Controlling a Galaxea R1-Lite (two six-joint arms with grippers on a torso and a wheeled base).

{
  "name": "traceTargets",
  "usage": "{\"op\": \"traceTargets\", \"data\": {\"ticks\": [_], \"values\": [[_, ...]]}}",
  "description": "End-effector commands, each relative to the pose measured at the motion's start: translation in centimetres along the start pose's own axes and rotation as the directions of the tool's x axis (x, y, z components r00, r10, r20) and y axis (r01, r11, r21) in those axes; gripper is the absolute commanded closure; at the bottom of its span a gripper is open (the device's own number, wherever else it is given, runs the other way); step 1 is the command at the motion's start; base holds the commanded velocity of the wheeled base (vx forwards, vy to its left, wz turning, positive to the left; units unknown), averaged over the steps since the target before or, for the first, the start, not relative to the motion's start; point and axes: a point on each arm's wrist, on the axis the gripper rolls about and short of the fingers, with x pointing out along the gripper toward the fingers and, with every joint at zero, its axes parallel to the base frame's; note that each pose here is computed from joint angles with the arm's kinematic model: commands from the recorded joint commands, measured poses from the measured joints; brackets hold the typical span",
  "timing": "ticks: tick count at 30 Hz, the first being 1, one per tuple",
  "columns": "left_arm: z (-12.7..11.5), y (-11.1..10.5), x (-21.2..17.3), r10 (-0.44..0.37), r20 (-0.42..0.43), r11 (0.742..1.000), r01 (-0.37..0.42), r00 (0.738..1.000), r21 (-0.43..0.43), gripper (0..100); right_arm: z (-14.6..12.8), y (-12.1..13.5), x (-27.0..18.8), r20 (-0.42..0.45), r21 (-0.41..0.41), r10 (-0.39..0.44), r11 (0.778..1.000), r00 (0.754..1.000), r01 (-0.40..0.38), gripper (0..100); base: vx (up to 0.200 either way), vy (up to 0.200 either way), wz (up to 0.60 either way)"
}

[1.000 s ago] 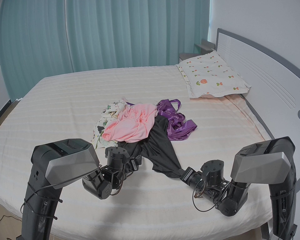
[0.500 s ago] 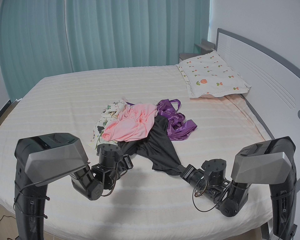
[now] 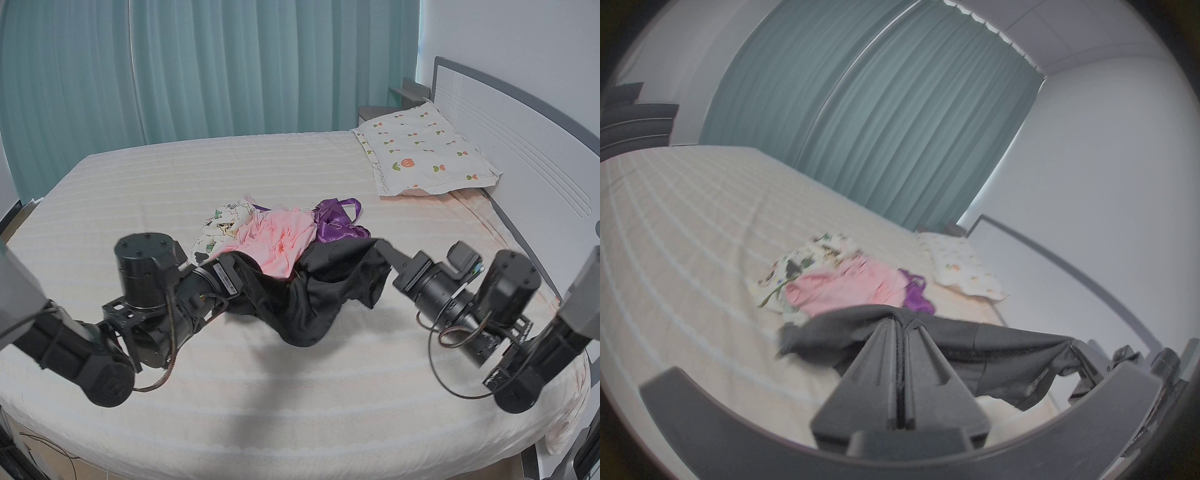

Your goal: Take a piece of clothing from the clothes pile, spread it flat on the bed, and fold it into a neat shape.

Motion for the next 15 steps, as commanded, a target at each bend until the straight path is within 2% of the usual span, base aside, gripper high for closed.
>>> {"op": "traceTargets", "data": {"ticks": [1,3,5,8,9,10,15], "values": [[6.9,-4.6,-9.6,-0.238,0.179,0.969,0.246,0.955,-0.026,100,8.5,8.5,-6.1,0.170,-0.131,0.268,0.960,0.948,-0.247,100,0.000,0.000,0.00],[7.6,-4.4,-10.8,-0.250,0.202,0.967,0.256,0.947,-0.005,100,9.5,9.4,-7.4,0.176,-0.130,0.296,0.952,0.939,-0.276,100,0.000,0.000,0.00],[7.5,-3.9,-11.4,-0.239,0.204,0.971,0.239,0.949,0.027,100,9.6,9.3,-8.3,0.150,-0.127,0.293,0.953,0.944,-0.275,100,0.000,0.000,0.00],[5.4,-2.3,-11.6,-0.199,0.134,0.980,0.193,0.971,0.056,100,7.6,7.1,-8.9,0.045,-0.120,0.211,0.971,0.976,-0.205,100,0.000,0.000,0.00],[5.4,-2.3,-11.6,-0.199,0.134,0.980,0.193,0.971,0.056,100,7.6,7.1,-8.9,0.045,-0.120,0.211,0.971,0.976,-0.205,100,0.000,0.000,0.00],[4.1,-1.2,-11.7,-0.171,0.082,0.984,0.165,0.982,0.071,100,5.6,5.2,-9.1,-0.044,-0.123,0.147,0.981,0.988,-0.151,100,0.000,0.000,0.00],[1.0,0.1,-10.4,-0.096,-0.037,0.990,0.099,0.995,0.100,100,2.6,2.7,-8.4,-0.177,-0.111,0.061,0.990,0.982,-0.082,100,0.000,0.000,0.00]]}}
